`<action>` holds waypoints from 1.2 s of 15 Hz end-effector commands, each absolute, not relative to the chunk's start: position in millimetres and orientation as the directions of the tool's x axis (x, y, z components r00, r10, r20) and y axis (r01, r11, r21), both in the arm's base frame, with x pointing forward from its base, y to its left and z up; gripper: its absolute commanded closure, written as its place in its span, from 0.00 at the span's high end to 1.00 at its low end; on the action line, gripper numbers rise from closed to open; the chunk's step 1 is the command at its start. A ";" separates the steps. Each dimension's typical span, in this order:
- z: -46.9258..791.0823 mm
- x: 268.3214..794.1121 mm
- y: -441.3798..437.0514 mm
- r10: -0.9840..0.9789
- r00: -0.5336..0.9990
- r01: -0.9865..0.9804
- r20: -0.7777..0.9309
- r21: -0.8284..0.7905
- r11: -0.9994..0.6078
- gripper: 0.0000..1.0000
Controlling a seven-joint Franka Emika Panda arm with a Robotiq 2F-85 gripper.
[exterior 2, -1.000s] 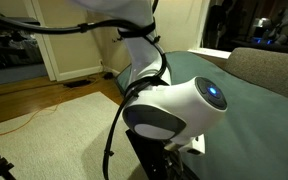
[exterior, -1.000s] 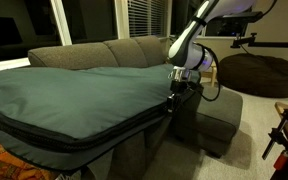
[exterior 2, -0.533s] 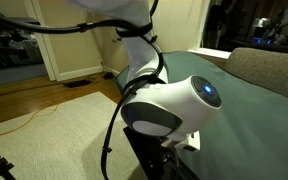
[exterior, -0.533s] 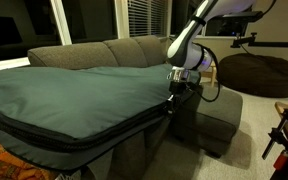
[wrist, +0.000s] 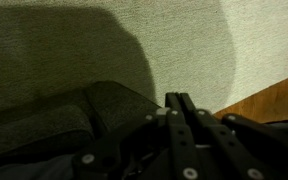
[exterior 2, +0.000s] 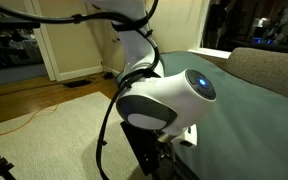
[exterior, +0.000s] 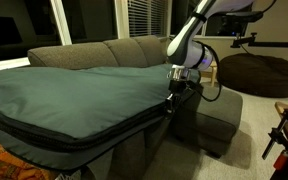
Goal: Unzip the bag
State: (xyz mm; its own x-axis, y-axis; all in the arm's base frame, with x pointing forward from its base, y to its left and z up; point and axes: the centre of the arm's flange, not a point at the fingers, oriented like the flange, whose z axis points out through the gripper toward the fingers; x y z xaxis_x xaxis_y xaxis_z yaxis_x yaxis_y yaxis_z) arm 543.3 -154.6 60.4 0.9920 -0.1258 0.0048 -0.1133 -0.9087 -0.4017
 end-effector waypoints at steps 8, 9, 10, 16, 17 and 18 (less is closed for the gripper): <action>114.3 533.3 -77.5 -0.127 0.992 -0.129 -0.029 -0.332 -0.934 0.04; 116.5 533.6 -68.6 -0.117 0.993 -0.122 -0.034 -0.325 -0.938 0.04; 117.6 534.7 -60.1 -0.110 0.993 -0.116 -0.037 -0.318 -0.941 0.04; 131.8 537.9 -19.1 -0.060 0.997 -0.069 -0.038 -0.288 -0.955 0.04; 134.5 537.5 -12.5 -0.050 0.998 -0.059 -0.037 -0.284 -0.957 0.04; 136.8 537.8 -6.4 -0.043 0.998 -0.051 -0.035 -0.280 -0.959 0.04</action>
State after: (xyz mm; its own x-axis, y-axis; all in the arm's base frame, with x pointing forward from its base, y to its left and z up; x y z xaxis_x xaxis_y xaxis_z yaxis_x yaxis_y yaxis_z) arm 557.7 -33.1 108.6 0.9977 -0.0645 -0.0207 -0.0677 -0.9467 -0.3150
